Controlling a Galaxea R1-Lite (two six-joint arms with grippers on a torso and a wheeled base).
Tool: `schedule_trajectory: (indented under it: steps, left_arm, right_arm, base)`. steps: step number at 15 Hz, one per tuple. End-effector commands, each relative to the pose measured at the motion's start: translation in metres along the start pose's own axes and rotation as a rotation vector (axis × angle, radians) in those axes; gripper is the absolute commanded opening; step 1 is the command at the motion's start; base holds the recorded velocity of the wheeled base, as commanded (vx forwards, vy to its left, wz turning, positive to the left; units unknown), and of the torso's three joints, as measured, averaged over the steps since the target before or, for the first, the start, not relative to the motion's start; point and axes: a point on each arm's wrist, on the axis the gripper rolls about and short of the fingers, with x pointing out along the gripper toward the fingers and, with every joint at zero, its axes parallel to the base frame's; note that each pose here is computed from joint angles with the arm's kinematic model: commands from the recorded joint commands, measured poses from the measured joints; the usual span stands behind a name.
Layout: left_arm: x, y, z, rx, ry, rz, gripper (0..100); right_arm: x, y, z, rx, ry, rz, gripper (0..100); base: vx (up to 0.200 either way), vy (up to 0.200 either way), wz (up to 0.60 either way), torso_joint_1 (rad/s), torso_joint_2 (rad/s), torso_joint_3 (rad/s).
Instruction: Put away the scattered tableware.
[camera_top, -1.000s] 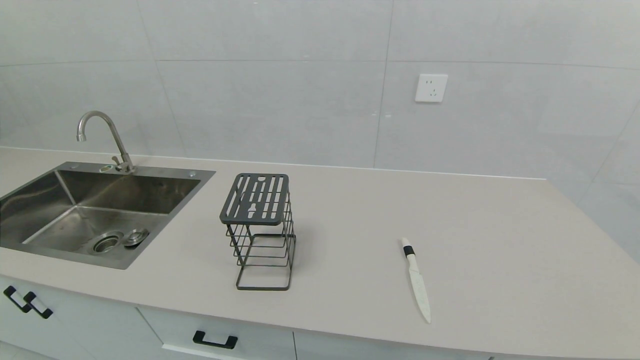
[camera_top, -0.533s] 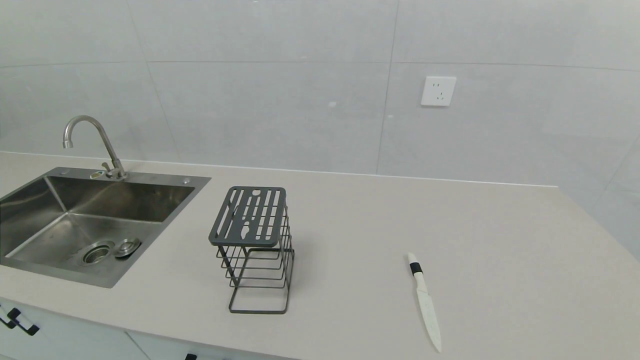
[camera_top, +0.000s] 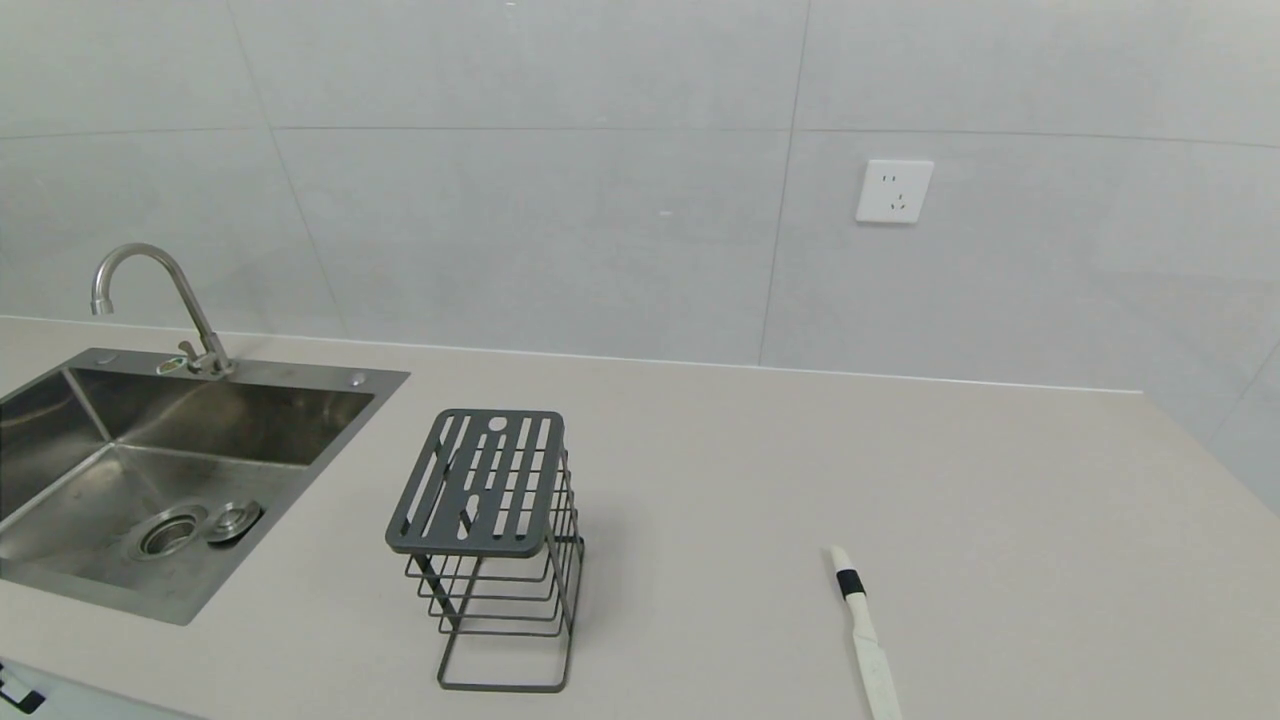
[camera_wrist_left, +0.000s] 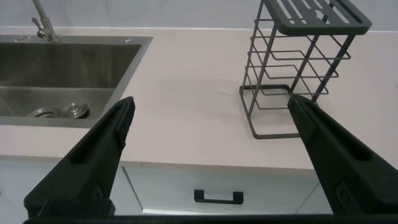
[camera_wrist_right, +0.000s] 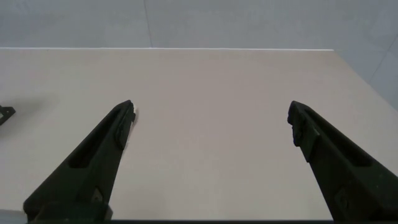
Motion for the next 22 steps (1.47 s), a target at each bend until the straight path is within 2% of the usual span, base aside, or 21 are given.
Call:
schedule_trajectory:
  steps: [1, 12, 14, 16, 17, 18, 19, 20, 22]
  left_arm:
    - [0.0, 0.0, 0.0, -0.001, 0.0, 0.001, 100]
    - [0.0, 0.0, 0.0, 0.011, 0.0, 0.002, 100]
    - [0.0, 0.0, 0.0, 0.016, 0.0, 0.002, 100]
    - [0.0, 0.0, 0.0, 0.016, 0.0, 0.002, 100]
    - [0.0, 0.0, 0.0, 0.016, 0.0, 0.002, 100]
    - [0.0, 0.0, 0.0, 0.016, 0.0, 0.002, 100]
    - [0.0, 0.0, 0.0, 0.016, 0.0, 0.002, 100]
    - [0.0, 0.0, 0.0, 0.016, 0.0, 0.002, 100]
    - [0.0, 0.0, 0.0, 0.016, 0.0, 0.004, 100]
  right_arm:
    - [0.0, 0.0, 0.0, -0.001, 0.0, 0.0, 100]
    - [0.0, 0.0, 0.001, -0.011, -0.012, -0.006, 100]
    - [-0.002, 0.0, 0.022, -0.004, -0.213, 0.001, 100]
    - [-0.005, 0.001, 0.03, -0.001, -0.252, 0.031, 100]
    - [-0.009, 0.004, 0.043, -0.017, -0.272, 0.127, 100]
    - [-0.009, 0.005, 0.051, -0.025, -0.256, 0.186, 100]
    - [-0.002, 0.008, 0.073, -0.032, -0.192, 0.297, 100]
    - [0.009, 0.009, 0.082, -0.022, -0.114, 0.361, 100]
    - [0.027, 0.012, 0.083, 0.003, 0.03, 0.484, 100]
  base:
    - [0.0, 0.0, 0.0, 0.0, 0.0, 0.0]
    - [0.0, 0.0, 0.0, 0.0, 0.0, 0.0]
    - [0.0, 0.0, 0.0, 0.0, 0.0, 0.0]
    - [0.0, 0.0, 0.0, 0.0, 0.0, 0.0]
    - [0.0, 0.0, 0.0, 0.0, 0.0, 0.0]
    - [0.0, 0.0, 0.0, 0.0, 0.0, 0.0]
    - [0.0, 0.0, 0.0, 0.0, 0.0, 0.0]
    - [0.0, 0.0, 0.0, 0.0, 0.0, 0.0]
    - [0.0, 0.0, 0.0, 0.0, 0.0, 0.0]
